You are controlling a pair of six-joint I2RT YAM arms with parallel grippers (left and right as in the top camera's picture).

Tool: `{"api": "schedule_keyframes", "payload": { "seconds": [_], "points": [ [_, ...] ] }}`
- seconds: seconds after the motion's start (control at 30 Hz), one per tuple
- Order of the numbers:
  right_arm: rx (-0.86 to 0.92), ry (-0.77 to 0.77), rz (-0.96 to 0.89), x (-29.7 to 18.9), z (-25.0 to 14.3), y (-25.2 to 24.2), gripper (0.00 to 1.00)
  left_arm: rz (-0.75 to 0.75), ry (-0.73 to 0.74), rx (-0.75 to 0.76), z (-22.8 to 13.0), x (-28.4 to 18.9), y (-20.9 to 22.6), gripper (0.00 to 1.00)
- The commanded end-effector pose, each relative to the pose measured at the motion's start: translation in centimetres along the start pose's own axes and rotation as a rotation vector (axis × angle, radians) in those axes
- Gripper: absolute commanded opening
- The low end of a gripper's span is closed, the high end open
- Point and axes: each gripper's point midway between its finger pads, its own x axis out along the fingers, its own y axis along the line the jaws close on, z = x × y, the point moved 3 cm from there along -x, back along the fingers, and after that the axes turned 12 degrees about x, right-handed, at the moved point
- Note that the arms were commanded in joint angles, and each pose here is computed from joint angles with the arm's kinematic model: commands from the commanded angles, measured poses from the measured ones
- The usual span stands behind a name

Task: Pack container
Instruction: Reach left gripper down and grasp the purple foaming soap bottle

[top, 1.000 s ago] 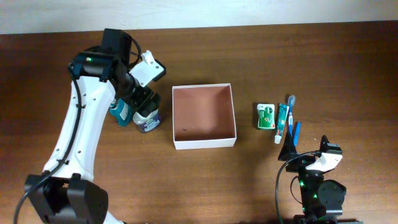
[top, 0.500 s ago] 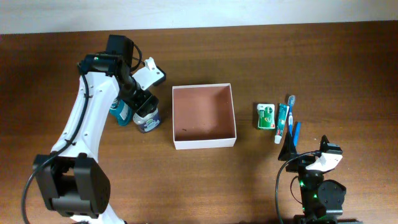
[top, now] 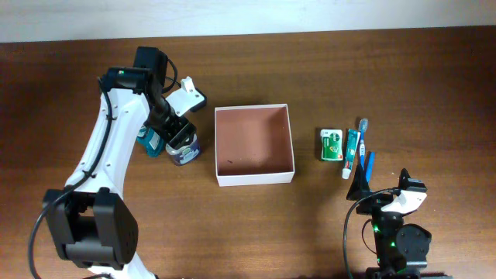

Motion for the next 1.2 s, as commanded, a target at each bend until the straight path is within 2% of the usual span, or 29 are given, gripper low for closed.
{"api": "schedule_keyframes", "payload": {
  "seconds": [0.0, 0.1, 0.53, 0.73, 0.83, 1.17],
  "points": [
    [-0.007, 0.005, 0.002, 0.0, -0.2, 0.0, 0.98, -0.017, 0.01, 0.004, -0.3, 0.5, 0.1, 0.75],
    [-0.007, 0.005, 0.002, 0.0, -0.2, 0.0, 0.98, -0.017, 0.01, 0.013, -0.3, 0.5, 0.1, 0.73],
    [-0.007, 0.005, 0.002, 0.0, -0.2, 0.0, 0.98, -0.018, 0.011, 0.03, -0.3, 0.5, 0.0, 0.37],
    [-0.007, 0.005, 0.002, 0.0, -0.2, 0.0, 0.98, -0.016, 0.009, 0.031, -0.3, 0.5, 0.1, 0.36],
    [-0.007, 0.005, 0.002, 0.0, -0.2, 0.0, 0.98, -0.01, 0.004, 0.032, -0.2, 0.4, 0.2, 0.27],
    [-0.007, 0.005, 0.002, 0.0, -0.2, 0.0, 0.98, 0.03, -0.025, 0.039, 0.8, -2.1, 0.7, 0.26]
  ]
}}
